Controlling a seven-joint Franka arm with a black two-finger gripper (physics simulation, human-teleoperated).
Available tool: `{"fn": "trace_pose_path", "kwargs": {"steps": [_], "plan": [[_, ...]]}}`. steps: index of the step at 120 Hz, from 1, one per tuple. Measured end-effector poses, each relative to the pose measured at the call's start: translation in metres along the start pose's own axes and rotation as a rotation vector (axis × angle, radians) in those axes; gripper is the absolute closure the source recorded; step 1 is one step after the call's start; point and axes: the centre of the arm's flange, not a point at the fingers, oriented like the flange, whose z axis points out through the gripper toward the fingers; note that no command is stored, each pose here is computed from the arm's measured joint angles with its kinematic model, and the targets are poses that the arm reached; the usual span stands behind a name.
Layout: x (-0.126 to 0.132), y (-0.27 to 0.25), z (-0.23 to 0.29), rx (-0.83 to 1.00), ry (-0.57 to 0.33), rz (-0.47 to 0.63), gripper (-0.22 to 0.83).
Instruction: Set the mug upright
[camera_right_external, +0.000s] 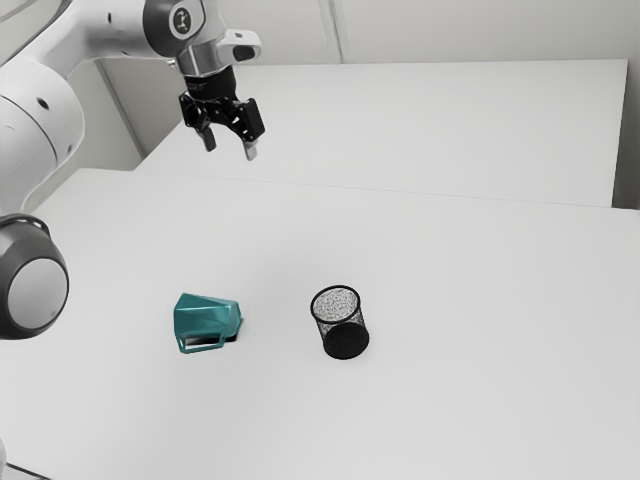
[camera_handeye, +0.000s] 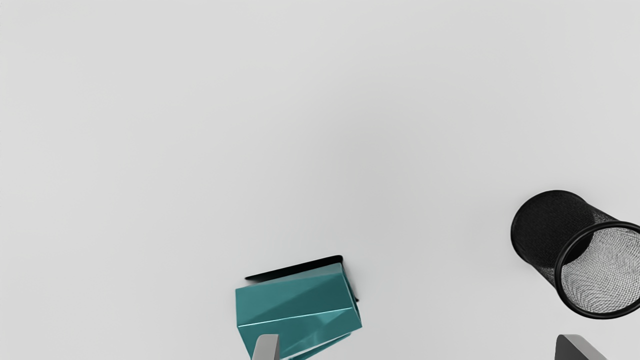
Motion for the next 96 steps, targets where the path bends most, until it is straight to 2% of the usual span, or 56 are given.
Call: {"fn": "trace_pose_path", "kwargs": {"steps": [21,33,58,75,96], "plan": [[-0.001,0.002,-0.002,-0.012,0.004,0.005,0.00],[-0.014,-0.010,-0.006,-0.036,0.002,-0.015,0.00],[-0.104,-0.065,0.051,-0.203,-0.083,-0.143,0.00],[-0.145,-0.119,0.109,-0.325,-0.136,-0.269,0.00],[-0.191,-0.175,0.170,-0.420,-0.151,-0.384,0.00]]}}
